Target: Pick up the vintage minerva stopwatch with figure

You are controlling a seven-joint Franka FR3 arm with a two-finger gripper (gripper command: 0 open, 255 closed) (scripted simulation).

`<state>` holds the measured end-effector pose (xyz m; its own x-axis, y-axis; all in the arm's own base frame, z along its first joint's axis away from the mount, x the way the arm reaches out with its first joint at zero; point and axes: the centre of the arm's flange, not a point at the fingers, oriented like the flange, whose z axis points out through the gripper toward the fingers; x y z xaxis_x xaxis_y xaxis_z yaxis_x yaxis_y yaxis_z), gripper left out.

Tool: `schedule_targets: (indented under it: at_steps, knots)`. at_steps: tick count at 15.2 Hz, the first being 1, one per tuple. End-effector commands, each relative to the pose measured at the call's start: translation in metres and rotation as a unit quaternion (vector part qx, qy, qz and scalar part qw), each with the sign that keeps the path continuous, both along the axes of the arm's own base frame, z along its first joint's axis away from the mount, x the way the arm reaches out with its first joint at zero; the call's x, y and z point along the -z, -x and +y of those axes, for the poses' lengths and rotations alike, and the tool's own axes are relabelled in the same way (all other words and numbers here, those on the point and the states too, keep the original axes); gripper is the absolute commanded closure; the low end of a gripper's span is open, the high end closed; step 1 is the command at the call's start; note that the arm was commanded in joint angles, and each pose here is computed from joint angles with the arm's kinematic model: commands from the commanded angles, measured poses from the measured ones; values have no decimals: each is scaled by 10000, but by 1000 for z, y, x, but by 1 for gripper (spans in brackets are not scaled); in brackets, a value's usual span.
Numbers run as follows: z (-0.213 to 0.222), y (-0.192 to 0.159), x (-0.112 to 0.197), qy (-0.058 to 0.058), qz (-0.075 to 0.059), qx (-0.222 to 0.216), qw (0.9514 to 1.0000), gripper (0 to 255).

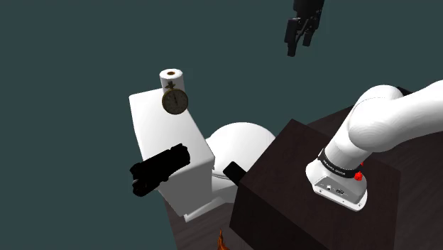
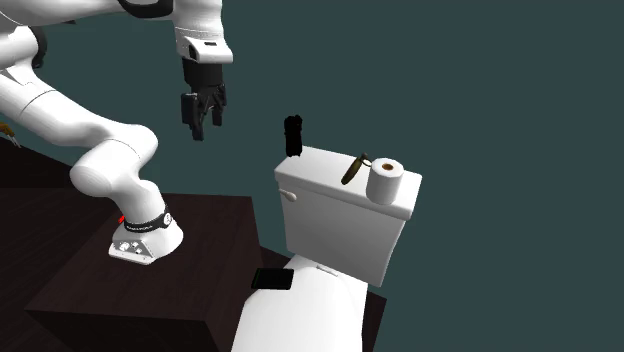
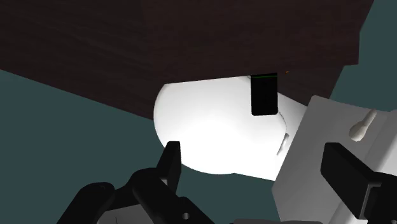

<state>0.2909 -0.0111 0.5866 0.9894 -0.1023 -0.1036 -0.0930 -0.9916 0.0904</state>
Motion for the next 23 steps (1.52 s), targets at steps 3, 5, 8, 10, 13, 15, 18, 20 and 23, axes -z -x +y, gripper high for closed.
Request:
schedule_targets:
  at_steps: [3, 5, 8, 10, 13, 15, 18, 20, 23]
  knots:
    - [15, -19, 9, 17, -23, 82, 10000, 0]
    - [29, -39, 19, 34, -47, 164, 9998, 0]
    - [50, -69, 32, 59, -82, 288, 9995, 0]
    - [64, -90, 42, 76, -105, 370, 9992, 0]
    - [84, -121, 55, 101, -140, 493, 9986, 0]
    - [96, -142, 64, 118, -164, 575, 9981, 0]
    - [114, -174, 78, 143, -199, 698, 9973, 0]
    - [126, -195, 86, 160, -222, 780, 9966, 0]
    - [143, -228, 100, 185, -257, 903, 9954, 0]
